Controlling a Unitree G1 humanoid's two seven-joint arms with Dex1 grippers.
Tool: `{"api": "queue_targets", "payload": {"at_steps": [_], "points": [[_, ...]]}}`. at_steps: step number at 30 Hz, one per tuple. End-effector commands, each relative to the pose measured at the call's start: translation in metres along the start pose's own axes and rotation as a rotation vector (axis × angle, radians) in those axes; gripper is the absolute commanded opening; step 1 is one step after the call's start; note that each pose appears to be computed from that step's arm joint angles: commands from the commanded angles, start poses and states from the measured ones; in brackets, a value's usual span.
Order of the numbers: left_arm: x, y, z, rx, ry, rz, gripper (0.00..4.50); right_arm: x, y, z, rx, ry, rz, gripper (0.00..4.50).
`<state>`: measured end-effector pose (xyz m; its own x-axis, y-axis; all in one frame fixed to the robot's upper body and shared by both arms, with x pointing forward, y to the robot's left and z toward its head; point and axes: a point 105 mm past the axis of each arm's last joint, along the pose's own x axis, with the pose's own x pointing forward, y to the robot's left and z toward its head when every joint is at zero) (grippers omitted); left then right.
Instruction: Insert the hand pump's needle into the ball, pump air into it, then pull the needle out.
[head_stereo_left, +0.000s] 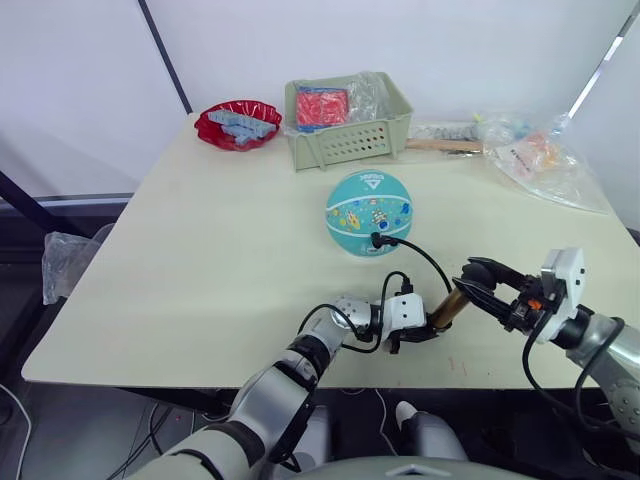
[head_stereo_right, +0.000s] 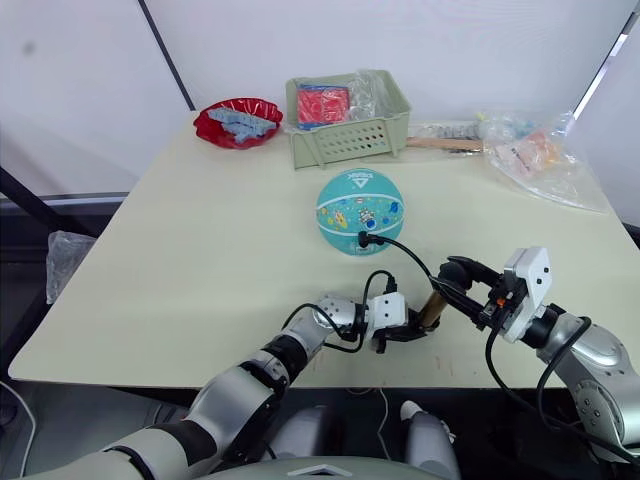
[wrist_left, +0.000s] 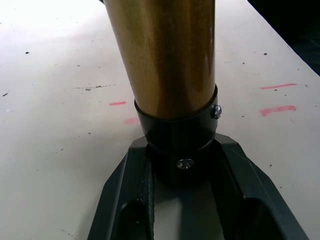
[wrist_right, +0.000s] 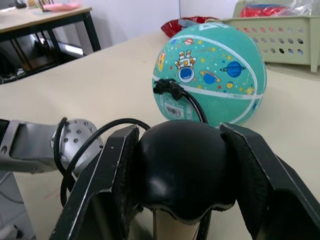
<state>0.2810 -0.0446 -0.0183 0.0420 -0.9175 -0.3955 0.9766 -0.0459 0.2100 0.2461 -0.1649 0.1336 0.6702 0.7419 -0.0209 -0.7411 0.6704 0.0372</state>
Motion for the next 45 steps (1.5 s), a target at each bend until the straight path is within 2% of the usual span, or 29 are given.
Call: {"api": "queue_targets", "payload": {"at_steps": [1,15,30,35,41,45], "points": [[0.003,-0.054,-0.045,-0.068,0.175,-0.212,1.12,-0.002,-0.006,0.009,-0.006,-0.014,-0.02,2.07],[0.003,-0.054,-0.045,-0.065,0.174,-0.217,1.12,-0.018,-0.025,0.109,-0.166,-0.209,-0.014,2.07],[0.001,-0.054,-0.046,-0.063,0.179,-0.222,1.12,-0.044,-0.027,0.186,-0.269,-0.363,-0.021,2.07],[0.001,-0.054,-0.046,-0.062,0.178,-0.224,1.12,-0.04,-0.026,0.167,-0.232,-0.286,-0.01,2.07],[0.0,-0.053,-0.046,-0.061,0.181,-0.22,1.12,-0.027,-0.03,0.111,-0.166,-0.102,-0.014,2.07],[-0.001,-0.053,-0.048,-0.064,0.183,-0.216,1.12,-0.021,-0.031,0.061,-0.097,0.029,-0.023,2.07]]}}
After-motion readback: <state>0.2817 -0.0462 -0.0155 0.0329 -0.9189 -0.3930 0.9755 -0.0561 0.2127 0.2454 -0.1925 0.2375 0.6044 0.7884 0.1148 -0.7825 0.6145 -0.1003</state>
